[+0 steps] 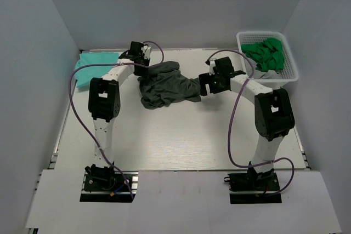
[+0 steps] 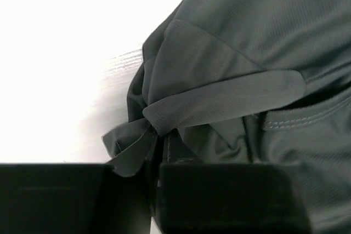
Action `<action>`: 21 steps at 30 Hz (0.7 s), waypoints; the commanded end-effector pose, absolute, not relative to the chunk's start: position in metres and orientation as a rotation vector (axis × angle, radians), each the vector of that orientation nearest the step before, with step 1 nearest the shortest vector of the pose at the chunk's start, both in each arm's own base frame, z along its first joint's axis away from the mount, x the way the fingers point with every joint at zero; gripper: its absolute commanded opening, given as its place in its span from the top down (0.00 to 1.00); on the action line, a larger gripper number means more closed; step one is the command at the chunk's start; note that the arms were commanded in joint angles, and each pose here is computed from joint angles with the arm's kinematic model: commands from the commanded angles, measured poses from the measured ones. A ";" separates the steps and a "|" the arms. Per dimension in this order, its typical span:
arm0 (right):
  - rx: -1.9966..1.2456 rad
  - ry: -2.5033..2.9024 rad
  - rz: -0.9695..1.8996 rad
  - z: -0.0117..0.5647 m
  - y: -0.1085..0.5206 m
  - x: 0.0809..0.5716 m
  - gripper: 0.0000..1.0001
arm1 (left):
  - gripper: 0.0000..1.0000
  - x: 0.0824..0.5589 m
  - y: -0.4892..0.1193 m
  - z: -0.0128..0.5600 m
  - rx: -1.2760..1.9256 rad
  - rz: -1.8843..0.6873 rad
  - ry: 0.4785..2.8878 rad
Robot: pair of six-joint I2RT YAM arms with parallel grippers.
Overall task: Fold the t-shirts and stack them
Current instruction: Flatten out the tshirt
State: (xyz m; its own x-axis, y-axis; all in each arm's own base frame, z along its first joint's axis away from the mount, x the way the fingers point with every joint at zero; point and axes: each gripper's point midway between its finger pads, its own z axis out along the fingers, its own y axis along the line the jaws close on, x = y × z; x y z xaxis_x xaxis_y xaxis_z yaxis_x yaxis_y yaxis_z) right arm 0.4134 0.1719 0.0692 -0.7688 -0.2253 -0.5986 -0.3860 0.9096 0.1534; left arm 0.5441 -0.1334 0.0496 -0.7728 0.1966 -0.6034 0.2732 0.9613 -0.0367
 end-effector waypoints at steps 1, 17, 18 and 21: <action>-0.589 2.432 0.333 0.070 0.192 0.422 0.09 | 0.90 0.553 -0.137 0.066 0.341 -0.182 2.432; -0.733 2.504 0.394 0.023 0.234 0.401 0.42 | 1.00 0.539 -0.126 0.131 0.108 -0.233 2.326; -0.742 2.508 0.383 0.021 0.235 0.399 0.46 | 1.00 0.539 -0.127 0.131 0.098 -0.238 2.327; -0.742 2.507 0.354 0.019 0.233 0.399 0.62 | 1.00 0.535 -0.124 0.128 0.092 -0.222 2.350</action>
